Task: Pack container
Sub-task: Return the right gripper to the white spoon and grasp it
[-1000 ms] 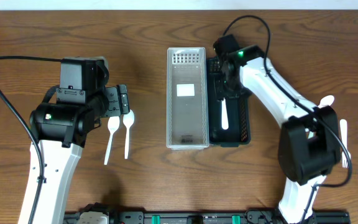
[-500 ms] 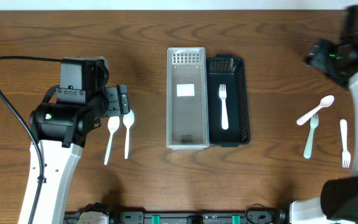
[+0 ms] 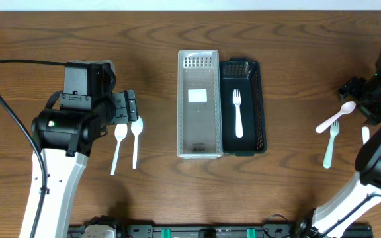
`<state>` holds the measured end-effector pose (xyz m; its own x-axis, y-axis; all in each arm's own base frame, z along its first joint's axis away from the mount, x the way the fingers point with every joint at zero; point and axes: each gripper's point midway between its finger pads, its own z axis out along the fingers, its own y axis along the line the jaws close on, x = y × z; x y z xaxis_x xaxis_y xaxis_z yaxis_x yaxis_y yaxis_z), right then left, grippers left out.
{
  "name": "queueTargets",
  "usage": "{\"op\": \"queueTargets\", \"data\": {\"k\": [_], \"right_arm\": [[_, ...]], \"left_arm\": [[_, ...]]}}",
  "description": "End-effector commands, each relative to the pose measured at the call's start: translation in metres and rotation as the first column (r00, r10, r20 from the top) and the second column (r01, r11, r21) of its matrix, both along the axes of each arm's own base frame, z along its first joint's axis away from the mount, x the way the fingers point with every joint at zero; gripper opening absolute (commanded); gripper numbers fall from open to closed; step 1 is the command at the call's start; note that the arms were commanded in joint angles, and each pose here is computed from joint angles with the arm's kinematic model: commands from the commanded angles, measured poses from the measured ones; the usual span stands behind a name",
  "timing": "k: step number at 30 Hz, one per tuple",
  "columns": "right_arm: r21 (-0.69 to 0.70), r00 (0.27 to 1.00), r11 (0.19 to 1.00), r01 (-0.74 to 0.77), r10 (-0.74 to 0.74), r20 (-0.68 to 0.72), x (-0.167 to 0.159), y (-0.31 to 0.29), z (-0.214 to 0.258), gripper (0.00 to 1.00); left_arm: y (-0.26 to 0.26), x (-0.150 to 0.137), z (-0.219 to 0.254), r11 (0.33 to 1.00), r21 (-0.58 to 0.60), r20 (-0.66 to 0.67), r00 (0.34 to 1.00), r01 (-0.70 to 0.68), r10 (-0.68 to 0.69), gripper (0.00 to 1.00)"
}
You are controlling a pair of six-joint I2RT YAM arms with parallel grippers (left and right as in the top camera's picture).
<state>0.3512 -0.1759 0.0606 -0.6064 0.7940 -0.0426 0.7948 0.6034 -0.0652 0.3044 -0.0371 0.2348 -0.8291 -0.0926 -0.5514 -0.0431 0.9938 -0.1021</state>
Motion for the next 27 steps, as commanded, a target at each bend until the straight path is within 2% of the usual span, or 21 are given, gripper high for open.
{"op": "queueTargets", "data": {"k": [1,14,23,27], "right_arm": [[0.052,0.999,0.998,-0.023,0.025,-0.042,-0.001,0.007,-0.024,0.92],[0.092,0.993,0.990,-0.108,0.112,-0.042,0.008,0.017,-0.058,0.89],[0.099,0.990,0.987,-0.126,0.131,-0.053,-0.003,0.029,-0.085,0.89],[0.099,0.990,0.987,-0.126,0.131,-0.052,-0.004,0.029,-0.087,0.86]], "left_arm": [[0.003,0.001,0.001,1.000,0.006,0.001,1.000,-0.016,0.016,0.86],[0.003,0.001,0.001,1.000,0.006,0.001,1.000,-0.015,0.015,0.86],[0.003,0.001,0.001,1.000,0.006,0.001,1.000,-0.015,0.015,0.86],[0.003,0.001,0.001,1.000,0.006,0.001,1.000,-0.015,0.015,0.86]]}}
